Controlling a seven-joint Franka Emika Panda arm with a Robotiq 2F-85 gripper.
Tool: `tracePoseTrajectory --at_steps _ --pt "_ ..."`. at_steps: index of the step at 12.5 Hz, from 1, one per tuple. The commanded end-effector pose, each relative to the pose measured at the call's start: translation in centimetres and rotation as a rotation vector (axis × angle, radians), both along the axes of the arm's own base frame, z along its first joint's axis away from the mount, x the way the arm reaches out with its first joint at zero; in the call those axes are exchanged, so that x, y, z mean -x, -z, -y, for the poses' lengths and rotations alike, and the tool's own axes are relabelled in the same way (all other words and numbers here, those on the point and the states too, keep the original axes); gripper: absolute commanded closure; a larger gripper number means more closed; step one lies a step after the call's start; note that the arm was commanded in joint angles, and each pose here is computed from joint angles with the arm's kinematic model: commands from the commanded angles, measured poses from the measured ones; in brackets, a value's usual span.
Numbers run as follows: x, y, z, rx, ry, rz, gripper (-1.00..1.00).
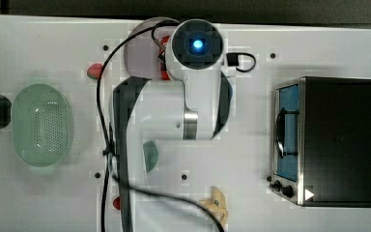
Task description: Pick ketchup from plate and place it on table.
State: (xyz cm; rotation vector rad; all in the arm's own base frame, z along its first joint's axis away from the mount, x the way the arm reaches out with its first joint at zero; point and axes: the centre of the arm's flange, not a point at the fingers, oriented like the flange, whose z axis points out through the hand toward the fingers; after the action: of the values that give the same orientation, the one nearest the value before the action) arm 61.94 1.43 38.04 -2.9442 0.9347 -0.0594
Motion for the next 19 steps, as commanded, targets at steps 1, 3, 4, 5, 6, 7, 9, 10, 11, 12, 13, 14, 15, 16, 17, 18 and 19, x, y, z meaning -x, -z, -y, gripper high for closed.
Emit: tracePoseTrajectory --at_steps 1,3,4,5,6,7,9,10,11,12,13,14,15,16,17,18,19 --pt "-1.7 3.0 -2.0 0.001 -0.275 0.074 -1.00" --pt "-2.8 6.5 -2.3 0.010 -0.402 0.102 -1.00" --pt "-3.5 8.2 -2.5 0.013 -0.447 0.108 -1.00" --pt "-4.1 9.7 -2.6 0.014 -0.476 0.107 -1.00" --pt "-4.8 11.1 -2.6 0.011 -0.483 0.100 -1.00" --pt "-5.4 12.2 -2.7 0.007 -0.484 0.094 -1.00" --pt "-6.3 14.5 -2.9 0.001 -0.486 0.077 -1.00" --pt "-6.4 15.7 -2.8 0.007 -0.497 0.065 -1.00" --pt "-6.4 16.8 -2.8 0.022 -0.517 0.049 -1.00" --pt "-6.4 17.6 -2.7 0.043 -0.539 0.040 -1.00" --pt "-6.3 18.3 -2.6 0.059 -0.555 0.039 -1.00" --pt "-6.4 18.7 -2.7 0.059 -0.557 0.049 -1.00" --pt "-6.5 19.0 -2.9 0.060 -0.558 0.067 -1.00" --pt "-6.6 19.5 -3.0 0.060 -0.558 0.079 -1.00" --pt "-6.6 20.0 -3.0 0.060 -0.558 0.086 -1.00" --pt "-6.6 20.6 -3.0 0.060 -0.557 0.091 -1.00" --pt "-6.6 21.3 -2.9 0.061 -0.555 0.098 -1.00"
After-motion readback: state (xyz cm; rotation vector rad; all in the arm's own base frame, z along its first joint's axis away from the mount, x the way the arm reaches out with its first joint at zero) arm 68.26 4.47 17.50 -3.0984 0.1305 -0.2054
